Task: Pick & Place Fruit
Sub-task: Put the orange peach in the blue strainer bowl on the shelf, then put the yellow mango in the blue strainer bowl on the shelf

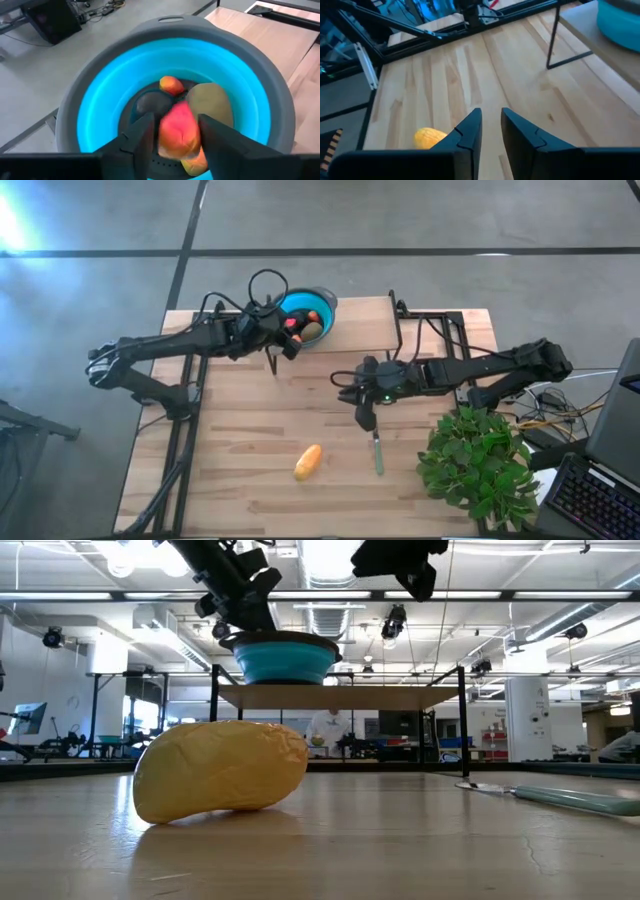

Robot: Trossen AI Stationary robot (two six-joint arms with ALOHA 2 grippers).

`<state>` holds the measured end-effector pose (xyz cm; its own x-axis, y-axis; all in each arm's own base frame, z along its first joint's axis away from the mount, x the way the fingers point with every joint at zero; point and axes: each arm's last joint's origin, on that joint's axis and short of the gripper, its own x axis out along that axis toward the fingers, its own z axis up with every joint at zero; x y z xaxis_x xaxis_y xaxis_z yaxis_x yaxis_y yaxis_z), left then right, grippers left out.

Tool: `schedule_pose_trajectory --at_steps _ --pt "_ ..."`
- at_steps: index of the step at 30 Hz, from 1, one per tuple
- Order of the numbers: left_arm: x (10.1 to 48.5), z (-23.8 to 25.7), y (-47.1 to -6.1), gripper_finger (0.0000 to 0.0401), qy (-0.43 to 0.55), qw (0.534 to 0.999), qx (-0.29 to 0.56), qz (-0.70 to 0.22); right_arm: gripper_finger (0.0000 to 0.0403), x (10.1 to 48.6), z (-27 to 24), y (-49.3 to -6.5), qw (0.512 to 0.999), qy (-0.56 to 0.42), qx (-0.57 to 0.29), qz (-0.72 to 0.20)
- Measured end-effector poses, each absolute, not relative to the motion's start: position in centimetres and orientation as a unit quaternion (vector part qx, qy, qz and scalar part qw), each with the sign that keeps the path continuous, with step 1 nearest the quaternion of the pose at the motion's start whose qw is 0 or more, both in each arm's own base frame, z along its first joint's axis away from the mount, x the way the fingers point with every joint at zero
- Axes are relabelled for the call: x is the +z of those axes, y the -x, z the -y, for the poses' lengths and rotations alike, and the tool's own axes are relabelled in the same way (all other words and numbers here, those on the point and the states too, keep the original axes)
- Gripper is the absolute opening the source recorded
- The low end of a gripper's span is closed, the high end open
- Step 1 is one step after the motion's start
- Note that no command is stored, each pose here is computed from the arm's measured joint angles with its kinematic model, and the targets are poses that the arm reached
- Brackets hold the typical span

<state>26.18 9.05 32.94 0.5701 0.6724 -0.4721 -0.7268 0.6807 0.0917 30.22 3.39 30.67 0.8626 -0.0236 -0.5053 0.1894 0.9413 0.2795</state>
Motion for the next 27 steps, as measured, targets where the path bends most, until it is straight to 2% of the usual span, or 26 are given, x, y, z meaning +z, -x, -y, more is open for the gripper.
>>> schedule_pose_trajectory --at_steps 6,11,27 --pt "33.0 -9.0 -26.2 0.0215 0.056 0.884 0.395 -0.242 0.0093 30.7 -4.2 -30.2 0.951 -0.178 -0.046 -0.249" --pt "33.4 -9.0 -26.2 0.0241 0.054 0.886 0.395 -0.237 0.0109 30.7 -4.7 -30.1 0.950 -0.181 -0.039 -0.251" --pt "37.0 -8.4 -26.0 0.0247 0.046 0.895 0.384 -0.225 0.0145 30.7 -5.6 -29.9 0.950 -0.176 -0.026 -0.257"
